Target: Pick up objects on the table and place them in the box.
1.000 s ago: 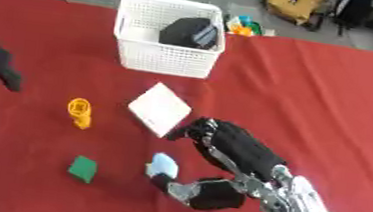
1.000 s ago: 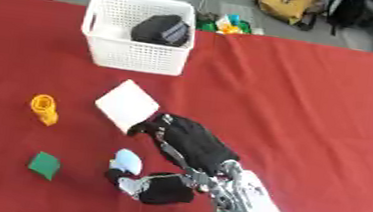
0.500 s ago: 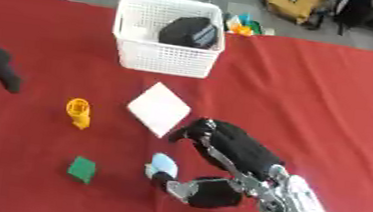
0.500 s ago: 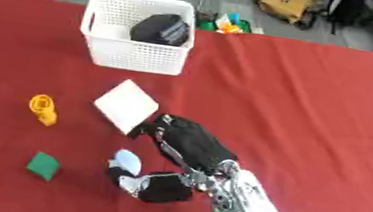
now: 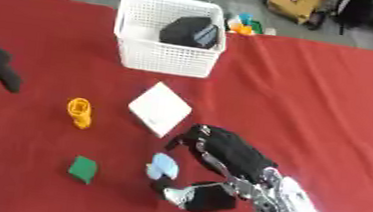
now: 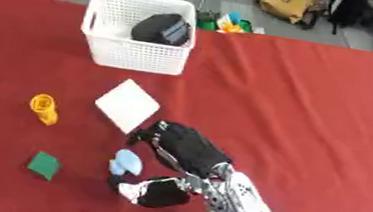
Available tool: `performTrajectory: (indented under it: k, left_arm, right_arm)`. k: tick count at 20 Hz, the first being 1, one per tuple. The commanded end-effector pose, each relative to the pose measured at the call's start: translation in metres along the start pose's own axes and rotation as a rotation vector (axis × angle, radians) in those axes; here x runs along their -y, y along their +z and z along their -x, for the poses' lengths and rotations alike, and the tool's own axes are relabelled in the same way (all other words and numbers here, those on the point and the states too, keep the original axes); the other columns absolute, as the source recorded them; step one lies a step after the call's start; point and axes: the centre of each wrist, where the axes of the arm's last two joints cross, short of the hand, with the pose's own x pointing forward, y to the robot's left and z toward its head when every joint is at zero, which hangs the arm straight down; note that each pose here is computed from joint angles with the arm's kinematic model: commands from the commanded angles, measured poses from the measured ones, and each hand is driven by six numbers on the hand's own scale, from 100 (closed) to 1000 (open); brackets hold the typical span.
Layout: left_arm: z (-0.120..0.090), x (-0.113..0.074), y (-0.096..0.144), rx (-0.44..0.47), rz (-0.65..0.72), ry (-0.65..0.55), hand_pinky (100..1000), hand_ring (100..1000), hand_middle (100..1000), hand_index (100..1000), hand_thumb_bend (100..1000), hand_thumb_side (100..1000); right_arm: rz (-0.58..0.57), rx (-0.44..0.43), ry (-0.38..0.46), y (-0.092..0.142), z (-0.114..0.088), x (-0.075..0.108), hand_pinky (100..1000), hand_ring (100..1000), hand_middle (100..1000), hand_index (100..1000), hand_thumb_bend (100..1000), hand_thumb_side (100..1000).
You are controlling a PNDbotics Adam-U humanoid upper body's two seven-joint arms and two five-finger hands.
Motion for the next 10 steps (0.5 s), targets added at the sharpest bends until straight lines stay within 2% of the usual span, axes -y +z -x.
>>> performTrajectory:
  k: [1,10]
  left_arm:
    - [-0.0048,-0.0007,-0.0058,0.029,0.005,-0.001,333,436,540,715,100,879]
    - [-0.0049,0.0002,-0.0057,0.028,0.009,0.002,333,440,540,715,100,878]
  right_arm:
    - [0.015,0.006,0.024,-0.0019,-0.0009,0.0020,377,771,145,761,450,692]
    - [0.029,-0.006,0.042,-0.0052,0.0024,-0.0055,379,768,142,755,419,705]
